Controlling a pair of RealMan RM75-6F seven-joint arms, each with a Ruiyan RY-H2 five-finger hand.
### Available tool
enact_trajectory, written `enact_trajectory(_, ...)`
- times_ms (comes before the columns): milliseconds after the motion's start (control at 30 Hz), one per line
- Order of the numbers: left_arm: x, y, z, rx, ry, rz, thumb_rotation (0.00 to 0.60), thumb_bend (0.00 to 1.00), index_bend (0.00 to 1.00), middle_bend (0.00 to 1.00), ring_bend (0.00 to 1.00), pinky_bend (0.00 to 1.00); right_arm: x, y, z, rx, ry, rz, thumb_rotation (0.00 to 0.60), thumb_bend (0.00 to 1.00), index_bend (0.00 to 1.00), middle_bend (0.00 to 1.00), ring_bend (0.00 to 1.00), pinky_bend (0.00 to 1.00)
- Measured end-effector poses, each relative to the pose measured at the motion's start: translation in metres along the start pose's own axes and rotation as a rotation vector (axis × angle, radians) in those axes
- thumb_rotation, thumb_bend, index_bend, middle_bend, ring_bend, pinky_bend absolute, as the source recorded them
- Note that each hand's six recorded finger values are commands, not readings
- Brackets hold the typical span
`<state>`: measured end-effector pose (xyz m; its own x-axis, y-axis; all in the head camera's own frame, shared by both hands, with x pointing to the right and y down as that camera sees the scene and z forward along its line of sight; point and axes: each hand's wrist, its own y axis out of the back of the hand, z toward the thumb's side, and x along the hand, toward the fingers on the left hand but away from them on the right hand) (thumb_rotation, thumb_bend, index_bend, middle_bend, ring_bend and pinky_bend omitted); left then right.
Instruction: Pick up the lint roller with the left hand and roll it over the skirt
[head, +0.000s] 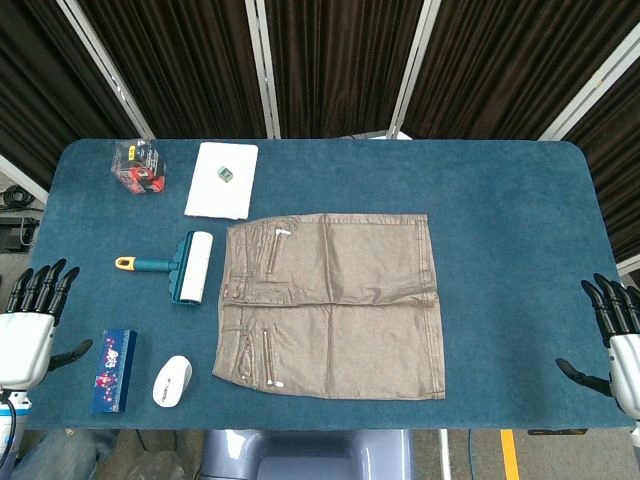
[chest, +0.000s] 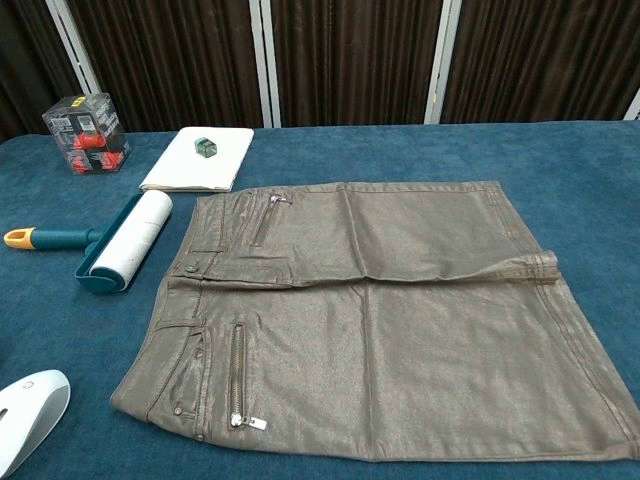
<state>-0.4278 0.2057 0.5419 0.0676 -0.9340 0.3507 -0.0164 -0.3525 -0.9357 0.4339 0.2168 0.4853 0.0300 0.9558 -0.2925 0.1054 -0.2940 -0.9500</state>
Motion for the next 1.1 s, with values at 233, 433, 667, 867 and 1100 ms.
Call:
enact_trajectory(233, 0.003, -0.006, -0.006, 0.007, 0.026, -0.020, 0.600, 0.06, 0.00, 0.00, 0.00, 0.00, 0.000, 0.001, 0.002, -0.011, 0.011, -0.013, 0.600, 0.00, 0.00, 0.00, 0.00, 0.00)
enact_trajectory(433, 0.030, -0.026, -0.007, -0.009, 0.014, -0.086, 0.600, 0.07, 0.00, 0.00, 0.00, 0.00, -0.005, 0.001, 0.000, -0.018, 0.006, -0.013, 0.600, 0.00, 0.00, 0.00, 0.00, 0.00)
enact_trajectory(667, 0.095, -0.070, -0.009, 0.021, -0.014, -0.185, 0.600, 0.38, 0.05, 0.01, 0.00, 0.02, -0.012, -0.006, -0.002, 0.000, -0.013, 0.004, 0.600, 0.00, 0.00, 0.00, 0.00, 0.00)
enact_trajectory(867, 0.140, -0.103, 0.005, 0.047, -0.007, -0.219, 0.600, 0.46, 0.13, 0.11, 0.06, 0.11, -0.024, -0.017, -0.006, 0.023, -0.048, 0.037, 0.600, 0.00, 0.00, 0.00, 0.00, 0.00)
enact_trajectory(1100, 0.165, -0.133, 0.016, 0.066, 0.012, -0.271, 0.600, 0.46, 0.18, 0.12, 0.07, 0.14, -0.032, -0.020, -0.013, 0.034, -0.083, 0.039, 0.600, 0.00, 0.00, 0.00, 0.00, 0.00)
